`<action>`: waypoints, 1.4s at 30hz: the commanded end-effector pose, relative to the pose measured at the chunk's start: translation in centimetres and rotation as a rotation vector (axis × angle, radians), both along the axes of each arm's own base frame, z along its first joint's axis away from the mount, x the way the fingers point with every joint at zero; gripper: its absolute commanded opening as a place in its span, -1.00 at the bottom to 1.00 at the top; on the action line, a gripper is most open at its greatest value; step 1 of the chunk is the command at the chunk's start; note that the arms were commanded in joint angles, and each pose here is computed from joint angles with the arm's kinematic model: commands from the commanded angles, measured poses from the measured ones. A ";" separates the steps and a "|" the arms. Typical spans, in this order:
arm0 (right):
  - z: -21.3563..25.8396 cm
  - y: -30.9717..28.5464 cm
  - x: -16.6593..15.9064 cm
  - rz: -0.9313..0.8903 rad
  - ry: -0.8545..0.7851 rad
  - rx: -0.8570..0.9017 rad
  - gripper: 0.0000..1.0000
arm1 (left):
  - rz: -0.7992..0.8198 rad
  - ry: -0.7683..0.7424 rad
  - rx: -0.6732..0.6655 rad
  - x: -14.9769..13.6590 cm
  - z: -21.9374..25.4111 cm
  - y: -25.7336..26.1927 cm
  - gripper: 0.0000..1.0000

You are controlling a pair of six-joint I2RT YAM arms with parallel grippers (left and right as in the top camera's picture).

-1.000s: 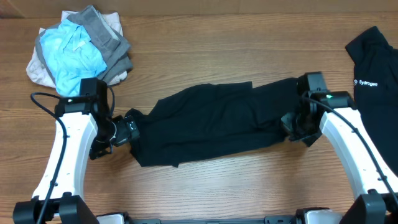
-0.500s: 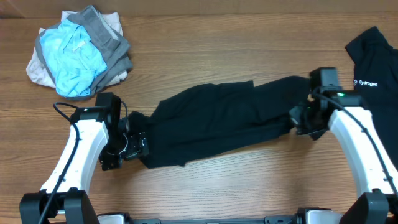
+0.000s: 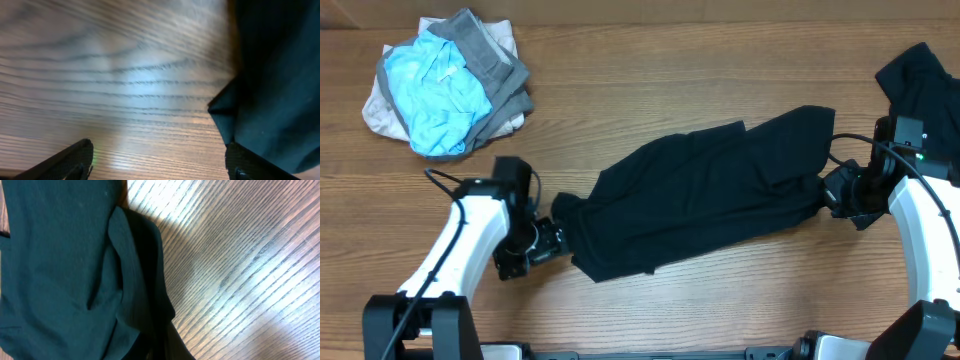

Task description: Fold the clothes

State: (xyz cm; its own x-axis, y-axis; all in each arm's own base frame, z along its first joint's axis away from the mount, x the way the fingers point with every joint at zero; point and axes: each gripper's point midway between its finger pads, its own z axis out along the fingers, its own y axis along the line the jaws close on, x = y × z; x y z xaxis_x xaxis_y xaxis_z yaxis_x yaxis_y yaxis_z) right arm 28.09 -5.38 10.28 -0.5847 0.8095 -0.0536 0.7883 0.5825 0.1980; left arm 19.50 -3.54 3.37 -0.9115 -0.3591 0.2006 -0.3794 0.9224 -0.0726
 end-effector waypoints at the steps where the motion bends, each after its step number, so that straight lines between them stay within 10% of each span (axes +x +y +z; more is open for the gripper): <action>1: 1.2 -0.1 0.8 0.024 -0.048 -0.008 -0.90 | 0.003 0.049 -0.036 -1.6 -1.2 -1.6 0.73; 42: 1.2 0.5 0.5 0.051 -0.045 0.019 -0.90 | 0.019 -0.024 -0.045 0.3 -4.4 -3.2 0.65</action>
State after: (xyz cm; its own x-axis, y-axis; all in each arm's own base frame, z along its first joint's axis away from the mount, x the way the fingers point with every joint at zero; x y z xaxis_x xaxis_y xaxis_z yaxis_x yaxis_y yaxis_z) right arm 27.97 -4.77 10.31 -0.6172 0.7861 -0.0326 0.7637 0.6085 0.2155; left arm 19.21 -6.36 -0.21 -0.9078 -0.3682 0.2010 -0.3942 0.9125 -0.1089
